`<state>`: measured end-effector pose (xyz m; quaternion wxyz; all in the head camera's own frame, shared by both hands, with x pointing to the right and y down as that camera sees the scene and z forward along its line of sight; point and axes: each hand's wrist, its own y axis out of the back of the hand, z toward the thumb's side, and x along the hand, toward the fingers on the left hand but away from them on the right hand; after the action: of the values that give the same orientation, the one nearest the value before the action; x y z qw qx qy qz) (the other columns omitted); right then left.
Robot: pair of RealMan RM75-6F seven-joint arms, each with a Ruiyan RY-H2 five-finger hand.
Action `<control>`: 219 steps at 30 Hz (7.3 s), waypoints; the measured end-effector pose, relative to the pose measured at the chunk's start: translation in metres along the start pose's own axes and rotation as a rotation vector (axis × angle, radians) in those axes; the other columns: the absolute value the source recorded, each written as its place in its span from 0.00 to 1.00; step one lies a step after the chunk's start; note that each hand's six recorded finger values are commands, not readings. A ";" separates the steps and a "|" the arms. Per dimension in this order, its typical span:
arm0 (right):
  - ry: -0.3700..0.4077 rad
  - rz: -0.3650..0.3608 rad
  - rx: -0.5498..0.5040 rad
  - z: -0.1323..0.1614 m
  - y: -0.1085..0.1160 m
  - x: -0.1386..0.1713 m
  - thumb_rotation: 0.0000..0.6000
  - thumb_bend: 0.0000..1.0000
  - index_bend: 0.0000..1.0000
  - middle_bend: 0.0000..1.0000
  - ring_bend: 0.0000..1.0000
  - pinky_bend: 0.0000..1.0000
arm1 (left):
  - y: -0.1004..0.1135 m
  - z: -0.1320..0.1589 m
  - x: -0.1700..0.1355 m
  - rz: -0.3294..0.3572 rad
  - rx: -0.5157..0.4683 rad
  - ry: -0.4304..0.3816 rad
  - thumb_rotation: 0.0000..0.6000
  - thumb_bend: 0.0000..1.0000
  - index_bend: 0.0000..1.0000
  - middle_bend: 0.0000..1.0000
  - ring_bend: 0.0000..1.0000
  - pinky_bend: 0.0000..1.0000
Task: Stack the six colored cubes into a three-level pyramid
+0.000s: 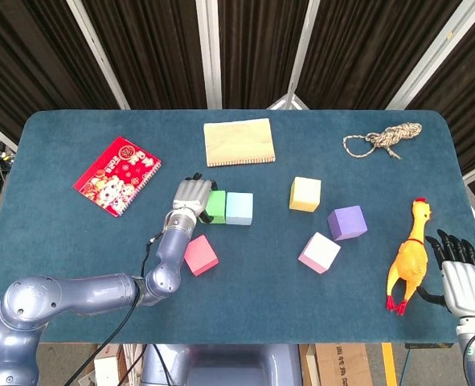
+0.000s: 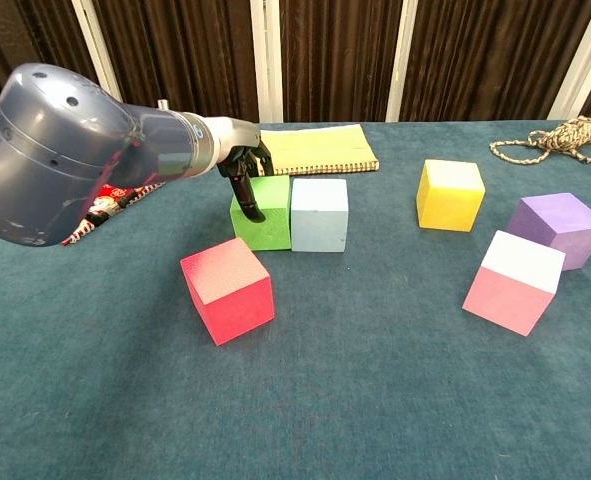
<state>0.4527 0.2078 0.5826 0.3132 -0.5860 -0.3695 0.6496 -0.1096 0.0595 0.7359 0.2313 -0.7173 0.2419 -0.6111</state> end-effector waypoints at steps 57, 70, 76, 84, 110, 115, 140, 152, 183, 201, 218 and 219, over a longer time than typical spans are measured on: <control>-0.002 0.003 0.001 0.000 0.000 0.000 1.00 0.19 0.13 0.05 0.03 0.00 | 0.022 0.008 -0.018 -0.012 0.067 -0.063 1.00 0.21 0.12 0.02 0.02 0.14; 0.058 0.006 -0.129 0.022 -0.002 -0.003 1.00 0.19 0.17 0.08 0.05 0.00 | 0.102 -0.071 -0.060 0.183 -0.010 -0.068 1.00 0.20 0.13 0.01 0.00 0.10; 0.106 -0.009 -0.153 0.059 0.005 -0.018 1.00 0.19 0.21 0.11 0.07 0.00 | 0.126 -0.129 -0.092 0.270 -0.016 -0.064 1.00 0.20 0.13 0.04 0.00 0.10; 0.198 0.069 -0.151 0.098 0.036 -0.058 1.00 0.19 0.21 0.12 0.07 0.00 | 0.128 -0.188 -0.131 0.291 -0.068 -0.062 1.00 0.20 0.13 0.03 0.00 0.10; 0.205 0.220 -0.025 0.249 -0.014 -0.194 1.00 0.19 0.21 0.15 0.07 0.00 | 0.108 -0.255 -0.193 0.404 -0.165 -0.063 1.00 0.20 0.13 0.03 0.00 0.05; 0.191 0.224 -0.021 0.249 -0.018 -0.201 1.00 0.19 0.21 0.15 0.07 0.00 | 0.107 -0.270 -0.197 0.417 -0.176 -0.034 1.00 0.20 0.13 0.03 0.00 0.05; 0.129 0.249 0.011 0.244 -0.023 -0.220 1.00 0.19 0.21 0.17 0.07 0.00 | 0.098 -0.300 -0.200 0.397 -0.167 0.027 1.00 0.20 0.13 0.03 0.00 0.05; 0.134 0.238 0.006 0.246 -0.025 -0.225 1.00 0.19 0.26 0.27 0.11 0.00 | 0.094 -0.303 -0.197 0.386 -0.173 0.042 1.00 0.20 0.14 0.03 0.00 0.05; 0.129 0.232 0.002 0.251 -0.030 -0.225 1.00 0.19 0.36 0.43 0.22 0.00 | 0.092 -0.311 -0.197 0.386 -0.177 0.063 1.00 0.20 0.14 0.03 0.00 0.05; 0.187 0.207 -0.006 0.268 -0.004 -0.201 1.00 0.19 0.38 0.45 0.24 0.00 | 0.085 -0.312 -0.215 0.389 -0.050 0.069 1.00 0.20 0.14 0.03 0.00 0.05; 0.273 0.236 0.028 0.287 -0.013 -0.157 1.00 0.19 0.38 0.45 0.24 0.00 | 0.055 -0.316 -0.257 0.449 0.049 0.145 1.00 0.20 0.14 0.04 0.00 0.05; 0.273 0.236 0.027 0.287 -0.014 -0.157 1.00 0.19 0.38 0.45 0.24 0.00 | 0.054 -0.316 -0.258 0.449 0.049 0.147 1.00 0.20 0.14 0.04 0.00 0.05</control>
<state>0.1855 0.0506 0.6889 0.2897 -0.7039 -0.2433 0.6012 -0.4603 0.1687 0.5514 0.3606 -0.5934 0.3965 -0.6005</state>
